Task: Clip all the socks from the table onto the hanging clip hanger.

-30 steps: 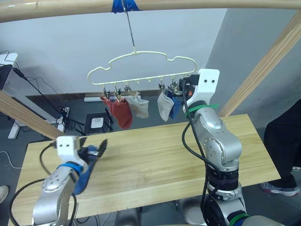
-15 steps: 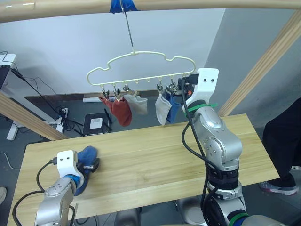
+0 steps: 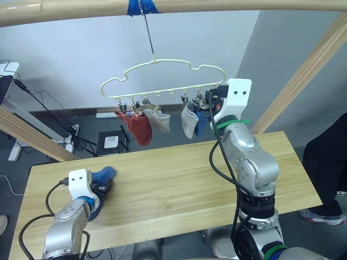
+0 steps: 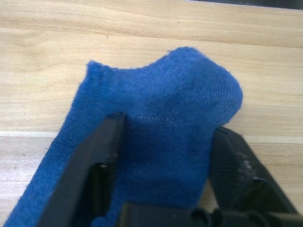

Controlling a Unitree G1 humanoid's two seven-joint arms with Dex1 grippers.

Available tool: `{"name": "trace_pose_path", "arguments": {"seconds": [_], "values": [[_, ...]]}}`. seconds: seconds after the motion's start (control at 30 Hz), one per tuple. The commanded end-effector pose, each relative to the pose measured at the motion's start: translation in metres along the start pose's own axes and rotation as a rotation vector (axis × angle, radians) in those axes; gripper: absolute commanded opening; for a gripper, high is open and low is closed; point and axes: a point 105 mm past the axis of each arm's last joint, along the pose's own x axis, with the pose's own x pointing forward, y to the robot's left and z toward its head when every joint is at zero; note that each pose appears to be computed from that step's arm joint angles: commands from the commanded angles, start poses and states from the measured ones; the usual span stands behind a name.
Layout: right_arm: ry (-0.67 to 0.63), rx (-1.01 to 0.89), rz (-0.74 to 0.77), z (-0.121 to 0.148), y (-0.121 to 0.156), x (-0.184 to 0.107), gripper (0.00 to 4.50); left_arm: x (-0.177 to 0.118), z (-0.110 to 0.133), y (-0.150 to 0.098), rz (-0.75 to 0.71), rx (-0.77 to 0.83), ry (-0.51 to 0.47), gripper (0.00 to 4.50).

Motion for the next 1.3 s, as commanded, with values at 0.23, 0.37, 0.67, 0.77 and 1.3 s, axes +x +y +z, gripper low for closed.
{"name": "trace_pose_path", "arguments": {"seconds": [0.23,0.37,0.67,0.77,1.3], "values": [[-0.062,-0.004,0.026,0.015,0.008,-0.002,0.0,-0.005,0.005,-0.031,-0.203,-0.035,-0.014,0.92],[-0.061,-0.006,0.024,0.015,0.008,-0.003,0.0,-0.008,0.018,-0.048,-0.311,-0.01,-0.044,0.15],[-0.069,-0.009,0.017,0.018,0.007,-0.004,0.0,-0.031,0.11,-0.168,-0.86,0.117,-0.302,0.01],[-0.074,-0.01,0.014,0.02,0.007,-0.004,0.0,-0.038,0.124,-0.195,-0.95,0.136,-0.329,0.01],[-0.08,-0.005,0.005,0.027,0.006,-0.006,0.0,-0.032,0.177,-0.265,-0.969,0.014,-0.442,0.01]]}}
